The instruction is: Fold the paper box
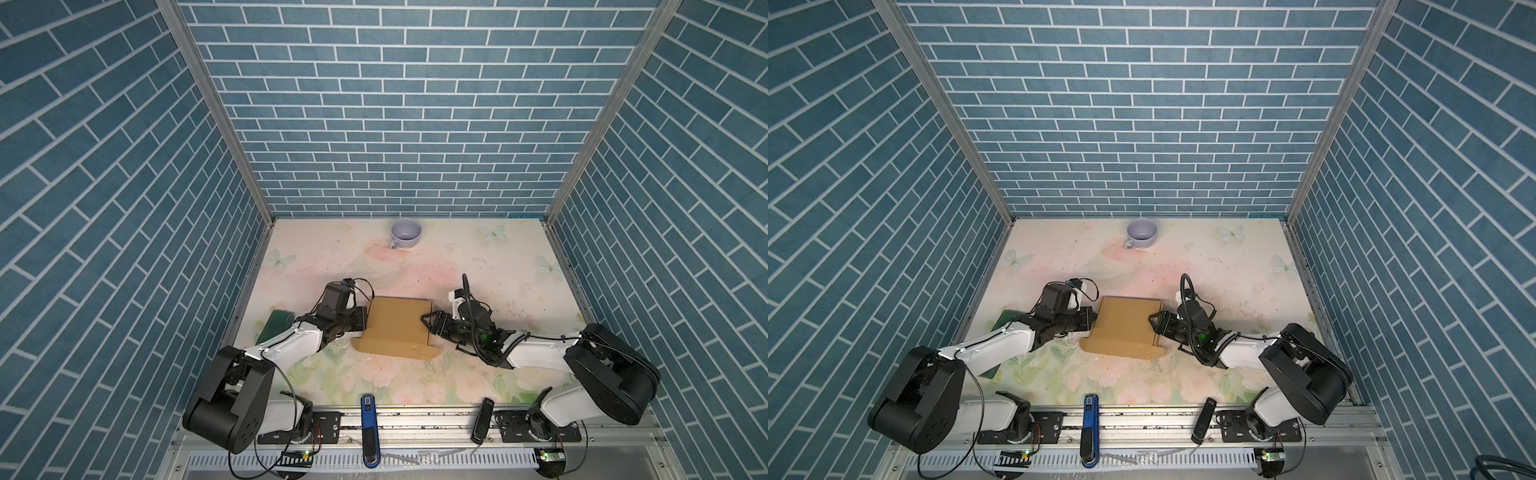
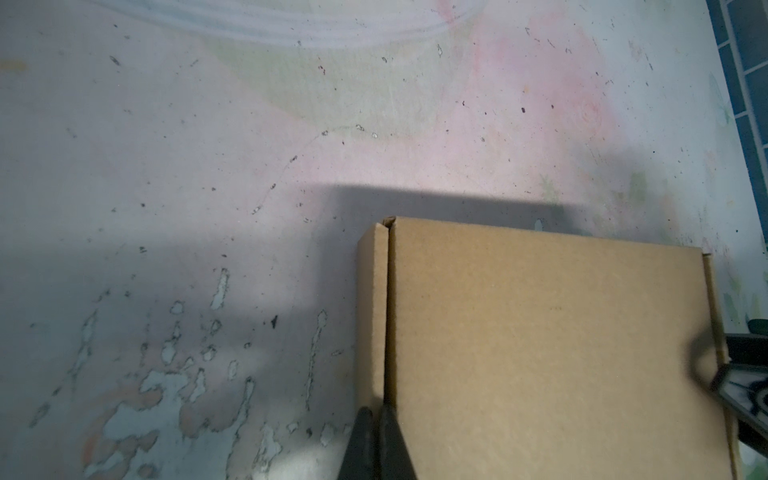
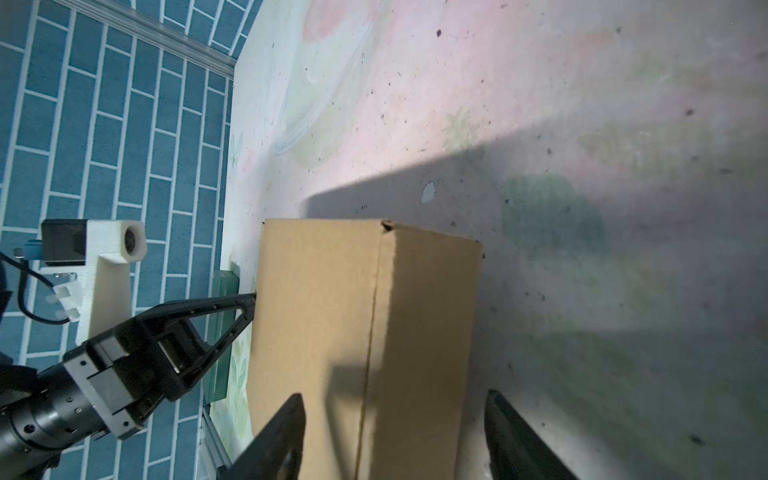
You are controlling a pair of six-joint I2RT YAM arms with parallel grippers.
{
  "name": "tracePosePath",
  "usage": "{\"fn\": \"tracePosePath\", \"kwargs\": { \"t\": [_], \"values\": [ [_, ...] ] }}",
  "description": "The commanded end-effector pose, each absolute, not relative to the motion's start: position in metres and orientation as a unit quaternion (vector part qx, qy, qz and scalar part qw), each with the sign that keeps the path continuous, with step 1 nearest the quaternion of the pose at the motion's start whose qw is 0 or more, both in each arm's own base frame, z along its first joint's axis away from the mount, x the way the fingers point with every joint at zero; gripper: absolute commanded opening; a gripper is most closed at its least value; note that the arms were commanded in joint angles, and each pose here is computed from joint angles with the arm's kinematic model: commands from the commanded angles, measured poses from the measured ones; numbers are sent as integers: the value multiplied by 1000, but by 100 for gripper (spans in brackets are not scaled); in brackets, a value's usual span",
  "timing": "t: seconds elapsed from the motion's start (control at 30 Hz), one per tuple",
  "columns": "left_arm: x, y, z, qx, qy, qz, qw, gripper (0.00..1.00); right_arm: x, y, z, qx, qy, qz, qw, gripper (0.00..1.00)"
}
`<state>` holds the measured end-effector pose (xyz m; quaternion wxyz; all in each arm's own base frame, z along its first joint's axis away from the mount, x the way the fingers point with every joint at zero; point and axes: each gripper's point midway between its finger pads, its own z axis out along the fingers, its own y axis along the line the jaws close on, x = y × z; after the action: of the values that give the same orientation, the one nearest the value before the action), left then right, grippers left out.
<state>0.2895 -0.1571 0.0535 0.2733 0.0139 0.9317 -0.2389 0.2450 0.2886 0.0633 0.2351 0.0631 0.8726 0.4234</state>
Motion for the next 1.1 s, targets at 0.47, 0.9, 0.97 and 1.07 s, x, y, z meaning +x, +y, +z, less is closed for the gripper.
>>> {"fn": "tracePosePath", "kwargs": {
  "t": [0.47, 0.9, 0.97, 1.07],
  "values": [
    [289, -154, 43, 19, 937, -229, 263, 2, 259, 334, 89, 50, 825, 521, 214, 65],
    [294, -158, 54, 24, 931, -237, 275, 2, 264, 352, 118, 42, 808, 547, 215, 64],
    [295, -158, 56, 25, 931, -239, 277, 2, 264, 356, 121, 39, 808, 548, 213, 64],
    [298, -160, 59, 24, 929, -242, 280, 2, 264, 362, 124, 37, 807, 551, 211, 63]
  ]
}}
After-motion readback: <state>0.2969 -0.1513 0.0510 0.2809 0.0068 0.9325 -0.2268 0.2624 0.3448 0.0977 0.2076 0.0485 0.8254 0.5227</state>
